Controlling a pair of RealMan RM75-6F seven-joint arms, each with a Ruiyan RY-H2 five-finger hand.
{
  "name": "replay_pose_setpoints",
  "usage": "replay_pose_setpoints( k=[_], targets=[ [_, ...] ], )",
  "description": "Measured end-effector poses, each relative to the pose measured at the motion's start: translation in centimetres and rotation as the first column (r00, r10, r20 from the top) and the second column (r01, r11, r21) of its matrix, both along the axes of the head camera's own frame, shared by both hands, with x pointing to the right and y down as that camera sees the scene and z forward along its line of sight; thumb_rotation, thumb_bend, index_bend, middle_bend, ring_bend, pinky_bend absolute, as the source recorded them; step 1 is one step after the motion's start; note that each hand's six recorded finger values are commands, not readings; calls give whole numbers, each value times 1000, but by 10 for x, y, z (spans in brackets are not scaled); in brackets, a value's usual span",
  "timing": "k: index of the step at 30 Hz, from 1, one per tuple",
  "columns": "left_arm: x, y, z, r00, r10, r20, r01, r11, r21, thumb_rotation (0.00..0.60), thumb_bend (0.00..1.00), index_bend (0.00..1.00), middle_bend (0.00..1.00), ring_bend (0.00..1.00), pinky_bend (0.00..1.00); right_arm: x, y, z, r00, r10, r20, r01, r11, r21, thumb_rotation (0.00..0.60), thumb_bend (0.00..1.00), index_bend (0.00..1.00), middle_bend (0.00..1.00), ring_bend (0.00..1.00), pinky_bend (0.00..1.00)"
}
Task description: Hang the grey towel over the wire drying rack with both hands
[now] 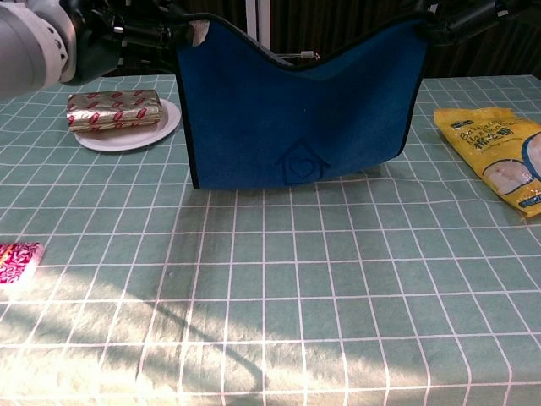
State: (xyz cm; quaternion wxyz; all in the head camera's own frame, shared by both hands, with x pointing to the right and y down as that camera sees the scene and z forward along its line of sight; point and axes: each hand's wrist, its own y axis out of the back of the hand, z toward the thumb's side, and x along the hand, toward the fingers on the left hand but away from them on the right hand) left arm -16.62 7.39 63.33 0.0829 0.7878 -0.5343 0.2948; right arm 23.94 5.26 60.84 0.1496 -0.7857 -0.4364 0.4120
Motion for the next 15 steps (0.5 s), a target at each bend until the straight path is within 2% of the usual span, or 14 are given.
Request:
replay_pose_setpoints(
  k=[15],
  targets=[
    [-11, -52, -2, 998, -64, 28, 65, 997, -37, 600, 668, 864, 313, 172, 267, -8, -42, 3, 999, 39, -19, -39, 999, -4, 600, 554, 1000, 162, 0, 0]
  ],
)
